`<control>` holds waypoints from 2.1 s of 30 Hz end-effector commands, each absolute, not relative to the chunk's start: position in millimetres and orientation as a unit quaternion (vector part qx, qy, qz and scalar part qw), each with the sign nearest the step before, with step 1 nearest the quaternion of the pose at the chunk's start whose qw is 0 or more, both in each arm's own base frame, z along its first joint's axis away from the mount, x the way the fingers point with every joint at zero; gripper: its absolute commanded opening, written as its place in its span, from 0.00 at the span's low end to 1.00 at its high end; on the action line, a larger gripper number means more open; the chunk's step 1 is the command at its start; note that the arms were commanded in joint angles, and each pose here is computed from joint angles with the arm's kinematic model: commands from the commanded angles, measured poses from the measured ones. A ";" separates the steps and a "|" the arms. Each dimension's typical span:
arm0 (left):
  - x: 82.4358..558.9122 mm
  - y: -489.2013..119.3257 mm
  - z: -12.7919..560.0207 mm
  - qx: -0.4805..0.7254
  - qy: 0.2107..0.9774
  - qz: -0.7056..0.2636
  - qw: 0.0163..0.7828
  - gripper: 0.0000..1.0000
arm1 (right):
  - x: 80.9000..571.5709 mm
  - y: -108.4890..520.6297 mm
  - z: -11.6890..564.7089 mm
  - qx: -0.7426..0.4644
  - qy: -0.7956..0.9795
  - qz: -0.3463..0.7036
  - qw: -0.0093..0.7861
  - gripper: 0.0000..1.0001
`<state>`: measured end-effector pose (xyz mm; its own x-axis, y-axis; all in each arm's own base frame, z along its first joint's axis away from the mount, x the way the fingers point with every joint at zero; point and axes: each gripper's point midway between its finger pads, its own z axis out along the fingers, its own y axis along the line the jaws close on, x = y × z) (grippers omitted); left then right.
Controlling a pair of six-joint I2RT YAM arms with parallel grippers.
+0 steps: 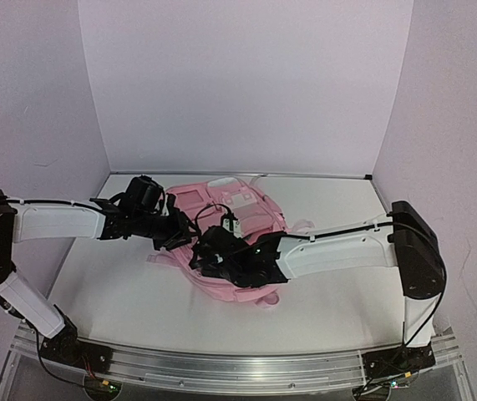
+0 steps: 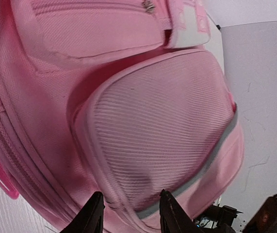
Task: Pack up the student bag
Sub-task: Zip the student bag at the center of the board.
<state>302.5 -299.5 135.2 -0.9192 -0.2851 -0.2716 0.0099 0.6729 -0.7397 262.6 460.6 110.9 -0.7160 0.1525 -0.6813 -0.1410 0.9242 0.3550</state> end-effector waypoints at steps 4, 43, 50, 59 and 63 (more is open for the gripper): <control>317.8 -294.5 98.6 -0.097 0.915 -0.349 0.179 0.36 | 260.2 450.3 140.8 0.011 0.903 0.207 0.376 0.00; 314.2 -332.0 235.6 0.306 0.816 -0.197 0.449 0.87 | 298.7 363.5 187.7 -0.212 0.829 0.418 0.305 0.00; 277.3 -405.9 213.9 0.417 0.769 -0.239 0.422 0.92 | 299.2 362.5 190.0 -0.210 0.827 0.418 0.312 0.00; 273.9 -442.8 190.4 0.467 0.738 -0.168 0.457 0.73 | 295.7 362.7 189.1 -0.208 0.827 0.425 0.304 0.00; 281.5 -444.1 177.5 0.475 0.739 -0.139 0.458 0.45 | 293.9 360.0 188.6 -0.206 0.828 0.424 0.305 0.00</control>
